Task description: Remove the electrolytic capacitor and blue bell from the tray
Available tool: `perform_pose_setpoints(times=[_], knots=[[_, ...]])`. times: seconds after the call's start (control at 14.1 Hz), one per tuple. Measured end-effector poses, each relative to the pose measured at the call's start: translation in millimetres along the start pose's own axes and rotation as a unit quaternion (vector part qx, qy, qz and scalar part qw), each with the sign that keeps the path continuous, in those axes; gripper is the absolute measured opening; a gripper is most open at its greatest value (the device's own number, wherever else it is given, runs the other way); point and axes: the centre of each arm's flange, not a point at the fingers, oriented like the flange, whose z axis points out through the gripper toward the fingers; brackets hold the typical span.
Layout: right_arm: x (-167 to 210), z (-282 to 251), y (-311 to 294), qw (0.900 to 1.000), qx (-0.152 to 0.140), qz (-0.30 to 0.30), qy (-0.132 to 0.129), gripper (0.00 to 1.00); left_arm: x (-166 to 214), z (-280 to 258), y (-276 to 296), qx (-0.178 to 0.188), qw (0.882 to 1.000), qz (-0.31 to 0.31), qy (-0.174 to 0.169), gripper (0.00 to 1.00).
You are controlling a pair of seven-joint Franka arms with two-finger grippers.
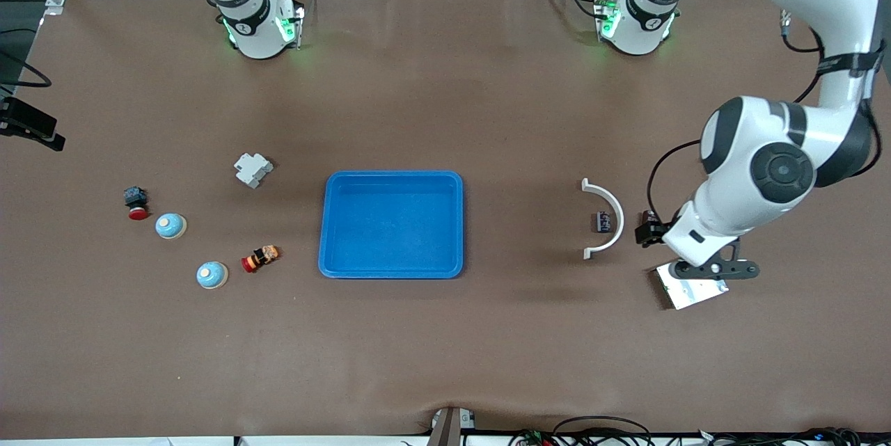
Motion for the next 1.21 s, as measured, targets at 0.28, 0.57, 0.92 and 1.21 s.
perform_pose_setpoints(times=[0.28,0.57,0.92,1.21], knots=[[0.0,-0.3,0.0,1.000,0.000,0.000,0.000,1.00,-0.8,-37.1,-33.6,-0.020,0.999,-0.028,0.013,1.00],[-0.1,-0.7,-0.6,1.000,0.000,-0.001,0.000,1.00,-18.0,-101.1,-70.3,-0.043,0.998,-0.039,0.024,1.00],[-0.1,-0.7,-1.4,1.000,0.000,-0.001,0.000,1.00,-42.3,-145.4,-71.1,-0.035,0.999,-0.032,0.024,1.00],[-0.2,-0.7,-1.3,1.000,0.000,-0.001,0.000,1.00,-43.2,-148.0,-70.4,-0.034,0.999,-0.008,0.025,1.00]])
